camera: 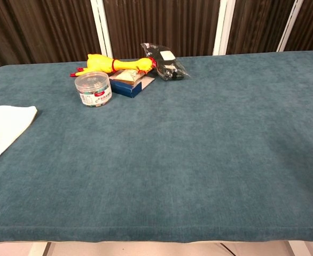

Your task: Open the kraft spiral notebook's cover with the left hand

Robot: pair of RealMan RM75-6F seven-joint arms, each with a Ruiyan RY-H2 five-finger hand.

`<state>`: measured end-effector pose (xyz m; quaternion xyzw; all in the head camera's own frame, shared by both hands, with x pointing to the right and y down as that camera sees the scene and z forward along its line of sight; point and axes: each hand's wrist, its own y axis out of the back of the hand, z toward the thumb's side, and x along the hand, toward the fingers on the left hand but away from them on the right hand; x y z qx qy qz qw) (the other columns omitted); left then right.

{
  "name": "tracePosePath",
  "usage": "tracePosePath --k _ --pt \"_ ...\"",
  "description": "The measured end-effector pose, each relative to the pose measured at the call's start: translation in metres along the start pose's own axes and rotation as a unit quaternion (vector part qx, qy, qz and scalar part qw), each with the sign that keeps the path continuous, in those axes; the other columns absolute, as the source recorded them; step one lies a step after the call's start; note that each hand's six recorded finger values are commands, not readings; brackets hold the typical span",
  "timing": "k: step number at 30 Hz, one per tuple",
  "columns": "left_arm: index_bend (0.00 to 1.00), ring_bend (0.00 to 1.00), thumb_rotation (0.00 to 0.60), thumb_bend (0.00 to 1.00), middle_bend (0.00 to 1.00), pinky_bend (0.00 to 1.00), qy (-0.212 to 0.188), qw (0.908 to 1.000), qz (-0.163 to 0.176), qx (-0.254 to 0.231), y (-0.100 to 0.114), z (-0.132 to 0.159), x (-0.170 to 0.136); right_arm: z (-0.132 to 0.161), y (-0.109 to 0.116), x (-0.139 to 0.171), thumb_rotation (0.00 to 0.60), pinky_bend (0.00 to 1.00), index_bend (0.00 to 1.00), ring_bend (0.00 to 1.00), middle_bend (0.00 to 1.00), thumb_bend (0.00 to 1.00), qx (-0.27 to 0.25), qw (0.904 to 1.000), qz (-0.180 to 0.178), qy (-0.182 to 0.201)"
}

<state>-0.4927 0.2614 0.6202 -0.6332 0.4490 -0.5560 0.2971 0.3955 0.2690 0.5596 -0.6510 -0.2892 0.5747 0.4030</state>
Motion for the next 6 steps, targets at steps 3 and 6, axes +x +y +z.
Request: tracePosePath --k 3,6 --pt "0.00 0.00 0.600 0.30 0.00 0.03 -0.023 0.9990 -0.024 0.032 0.000 0.028 -0.043 0.000 0.004 0.003 0.600 0.00 0.00 0.00 0.00 0.17 -0.003 1.0000 -0.009 0.001" --pt "0.00 0.00 0.600 0.30 0.00 0.03 -0.036 0.9965 -0.022 0.072 0.011 0.040 -0.077 -0.002 0.006 0.004 0.600 0.00 0.00 0.00 0.00 0.17 -0.005 0.9999 -0.012 0.000"
